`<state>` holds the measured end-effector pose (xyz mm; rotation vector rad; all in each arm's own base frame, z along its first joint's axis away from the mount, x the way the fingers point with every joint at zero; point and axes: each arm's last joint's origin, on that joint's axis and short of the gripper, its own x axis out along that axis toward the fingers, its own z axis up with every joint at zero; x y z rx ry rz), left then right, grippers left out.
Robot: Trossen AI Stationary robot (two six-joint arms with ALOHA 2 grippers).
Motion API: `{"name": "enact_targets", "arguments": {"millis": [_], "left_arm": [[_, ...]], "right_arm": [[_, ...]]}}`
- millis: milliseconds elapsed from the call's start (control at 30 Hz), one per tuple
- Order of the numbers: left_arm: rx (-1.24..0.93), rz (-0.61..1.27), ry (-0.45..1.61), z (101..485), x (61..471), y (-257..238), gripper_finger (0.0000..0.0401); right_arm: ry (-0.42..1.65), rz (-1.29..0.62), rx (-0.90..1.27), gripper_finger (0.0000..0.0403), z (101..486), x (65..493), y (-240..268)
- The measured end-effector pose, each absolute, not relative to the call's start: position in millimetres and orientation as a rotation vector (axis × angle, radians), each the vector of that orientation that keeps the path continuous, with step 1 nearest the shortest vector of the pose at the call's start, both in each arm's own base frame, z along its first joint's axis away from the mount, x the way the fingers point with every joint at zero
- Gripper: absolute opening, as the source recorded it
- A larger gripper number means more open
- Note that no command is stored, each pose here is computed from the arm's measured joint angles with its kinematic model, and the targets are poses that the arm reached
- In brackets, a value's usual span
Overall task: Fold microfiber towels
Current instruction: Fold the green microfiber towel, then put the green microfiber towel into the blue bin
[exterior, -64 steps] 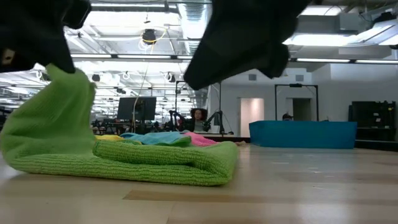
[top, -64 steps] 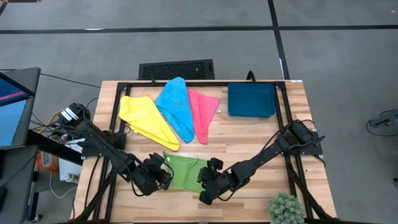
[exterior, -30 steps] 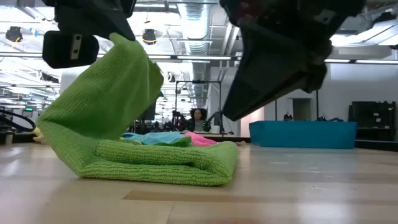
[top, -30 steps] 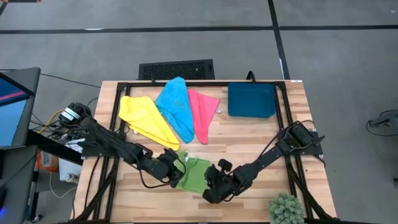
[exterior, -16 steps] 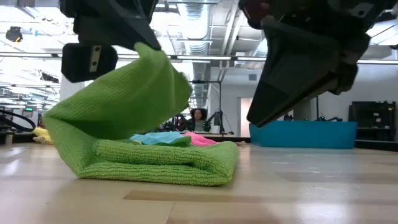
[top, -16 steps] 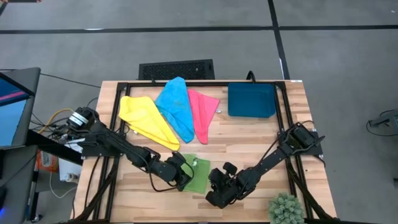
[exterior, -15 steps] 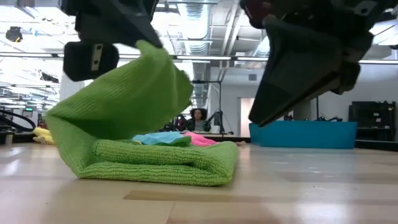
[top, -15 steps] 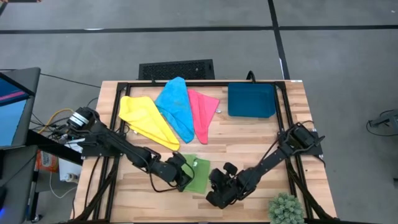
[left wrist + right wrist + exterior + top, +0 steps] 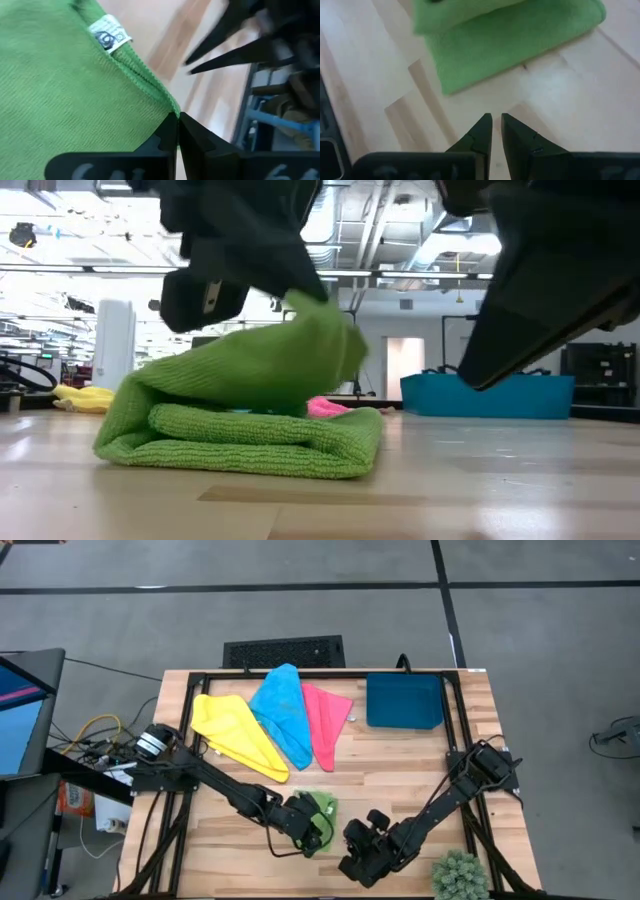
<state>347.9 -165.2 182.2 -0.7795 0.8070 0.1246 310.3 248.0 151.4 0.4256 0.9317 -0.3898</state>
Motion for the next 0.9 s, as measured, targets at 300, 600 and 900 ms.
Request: {"name": "enact_targets", "arguments": {"millis": [300,600,900], "left_arm": [[-0.798,0.054,0.816,179.0,351.9,-168.8,0.0088],[-0.905,-0.071,0.795,200.1,354.4,-163.9,0.0221],[-0.876,-0.033,0.591,300.0,303.4,-128.6,0.0241]], "right_arm": [[0.932,-0.375,0.424,0.0065,151.4,306.0,253.7],[0.971,-0.435,0.625,0.0095,150.8,315.6,243.9],[0.936,-0.437,0.895,0.0223,163.9,342.1,221.2]]}}
